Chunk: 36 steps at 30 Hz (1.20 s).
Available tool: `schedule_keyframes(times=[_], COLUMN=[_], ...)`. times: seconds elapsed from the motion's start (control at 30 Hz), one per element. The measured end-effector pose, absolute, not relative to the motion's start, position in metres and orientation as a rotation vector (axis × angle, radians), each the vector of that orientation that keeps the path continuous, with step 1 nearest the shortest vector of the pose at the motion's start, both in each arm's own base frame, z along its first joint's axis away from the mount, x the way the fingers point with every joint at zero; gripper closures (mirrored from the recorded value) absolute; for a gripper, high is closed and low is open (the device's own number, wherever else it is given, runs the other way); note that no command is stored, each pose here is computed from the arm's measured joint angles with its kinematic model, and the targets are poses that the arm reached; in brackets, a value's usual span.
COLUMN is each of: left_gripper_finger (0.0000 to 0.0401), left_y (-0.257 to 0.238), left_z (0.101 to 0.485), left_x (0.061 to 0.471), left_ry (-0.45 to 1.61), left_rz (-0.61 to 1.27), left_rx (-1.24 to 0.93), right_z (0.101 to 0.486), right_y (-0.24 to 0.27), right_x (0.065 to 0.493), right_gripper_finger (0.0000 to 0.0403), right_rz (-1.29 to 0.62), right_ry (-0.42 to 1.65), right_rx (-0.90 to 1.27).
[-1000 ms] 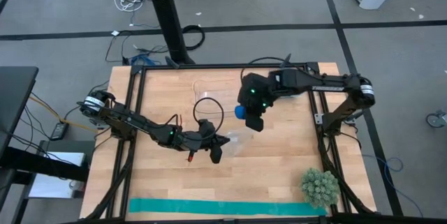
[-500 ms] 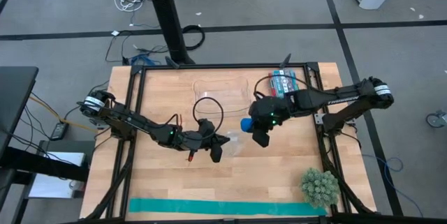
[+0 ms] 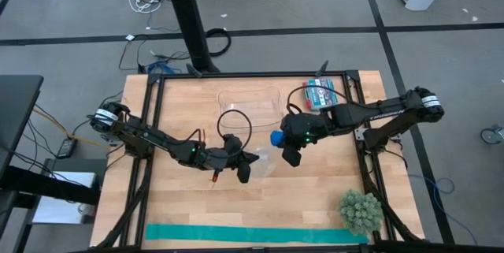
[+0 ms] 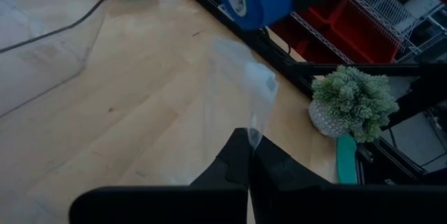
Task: Roll bandage
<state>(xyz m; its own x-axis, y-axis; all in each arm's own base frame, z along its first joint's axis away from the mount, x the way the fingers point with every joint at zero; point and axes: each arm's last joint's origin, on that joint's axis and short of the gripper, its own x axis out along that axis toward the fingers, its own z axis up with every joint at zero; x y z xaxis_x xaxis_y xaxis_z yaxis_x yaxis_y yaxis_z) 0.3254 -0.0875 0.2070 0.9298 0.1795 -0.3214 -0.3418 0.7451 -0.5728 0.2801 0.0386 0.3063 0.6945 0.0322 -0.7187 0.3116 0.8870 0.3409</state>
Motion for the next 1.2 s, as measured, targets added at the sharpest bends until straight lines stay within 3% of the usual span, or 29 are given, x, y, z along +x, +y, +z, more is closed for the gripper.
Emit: schedule_keyframes(times=[0.83, 1.2], left_gripper_finger=[0.04, 0.04], left_y=[-0.085, -0.085], left_z=[0.207, 0.207], left_x=[0.325, 0.325], left_ry=[0.221, 0.217], left_rz=[0.348, 0.353], left_rx=[-0.691, -0.709], right_z=[0.29, 0.259], right_y=[0.054, 0.043], right_x=[0.294, 0.291], right_gripper_finger=[0.0398, 0.0398], right_rz=[-0.093, -0.159], right_ry=[0.829, 0.842], right_rx=[0.429, 0.395])
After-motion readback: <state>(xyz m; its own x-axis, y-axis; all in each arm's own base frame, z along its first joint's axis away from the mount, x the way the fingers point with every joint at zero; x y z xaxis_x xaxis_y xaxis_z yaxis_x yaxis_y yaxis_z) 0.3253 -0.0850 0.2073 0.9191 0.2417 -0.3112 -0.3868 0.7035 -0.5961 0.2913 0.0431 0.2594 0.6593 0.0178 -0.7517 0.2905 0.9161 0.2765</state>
